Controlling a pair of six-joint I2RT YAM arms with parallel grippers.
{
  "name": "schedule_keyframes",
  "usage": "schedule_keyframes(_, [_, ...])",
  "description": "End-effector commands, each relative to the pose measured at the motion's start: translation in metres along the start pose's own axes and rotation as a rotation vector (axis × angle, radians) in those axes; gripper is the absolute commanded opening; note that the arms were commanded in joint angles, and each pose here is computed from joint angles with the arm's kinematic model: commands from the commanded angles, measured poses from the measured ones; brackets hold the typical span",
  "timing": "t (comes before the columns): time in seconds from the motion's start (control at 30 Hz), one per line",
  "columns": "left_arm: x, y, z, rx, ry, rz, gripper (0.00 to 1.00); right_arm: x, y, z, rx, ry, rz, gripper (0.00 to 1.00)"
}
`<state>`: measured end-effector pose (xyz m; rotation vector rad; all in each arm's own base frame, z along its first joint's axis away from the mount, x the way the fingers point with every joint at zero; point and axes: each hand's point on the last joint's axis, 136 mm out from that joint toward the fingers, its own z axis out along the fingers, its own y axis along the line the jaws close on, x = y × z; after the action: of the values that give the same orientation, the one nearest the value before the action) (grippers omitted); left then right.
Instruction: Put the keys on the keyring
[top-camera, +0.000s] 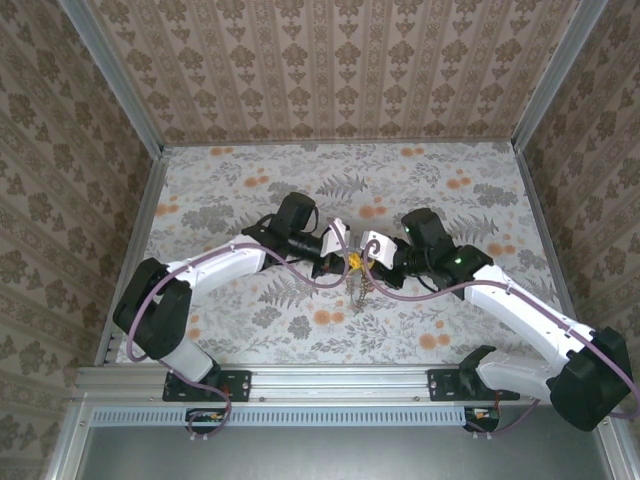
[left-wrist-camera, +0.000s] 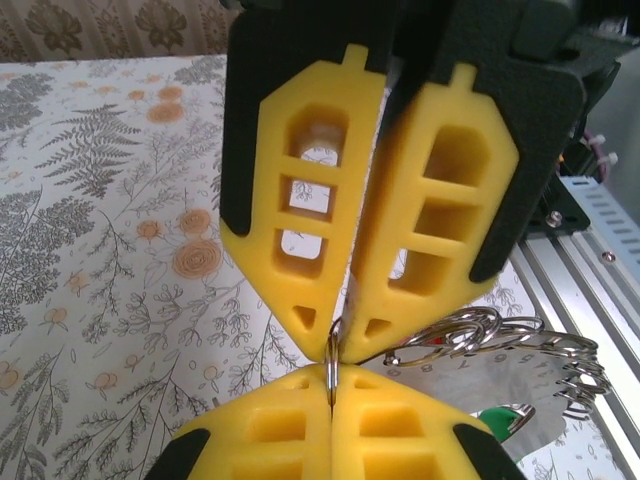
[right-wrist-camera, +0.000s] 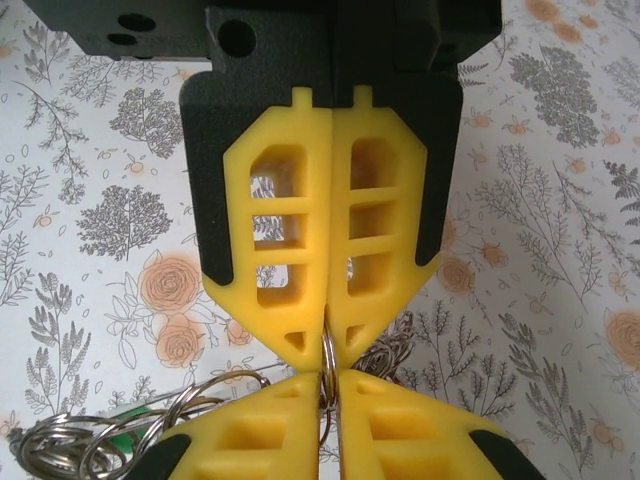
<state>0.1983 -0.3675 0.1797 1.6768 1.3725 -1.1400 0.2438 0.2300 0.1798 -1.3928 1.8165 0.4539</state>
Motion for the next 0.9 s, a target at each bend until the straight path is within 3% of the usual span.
schedule_keyframes(0.0, [-0.027,-0.003,-0.007,0.022,-0.12,0.042,0.0,-0.002,0.0,0.003,0.003,-0.052,-0.012,0.16])
schedule_keyframes(0.37, [-0.035,-0.011,-0.011,0.072,-0.175,0.047,0.0,0.002,-0.005,0.004,0.005,-0.117,0.024,0.14])
schedule_keyframes(0.5, [-0.032,-0.011,-0.01,0.072,-0.17,0.037,0.0,-0.008,-0.005,-0.001,-0.003,-0.155,0.025,0.08])
schedule_keyframes(0.6, [-0.027,-0.008,-0.009,0.053,-0.145,0.025,0.01,-0.013,-0.006,-0.005,-0.004,-0.162,0.023,0.04])
schedule_keyframes(0.67, [-0.021,-0.004,-0.008,0.029,-0.114,0.017,0.08,-0.014,-0.007,-0.008,-0.001,-0.145,0.023,0.03])
schedule_keyframes(0.87, [-0.007,0.0,-0.006,0.007,-0.005,0.027,0.11,-0.014,-0.007,-0.01,-0.006,-0.055,0.001,0.01])
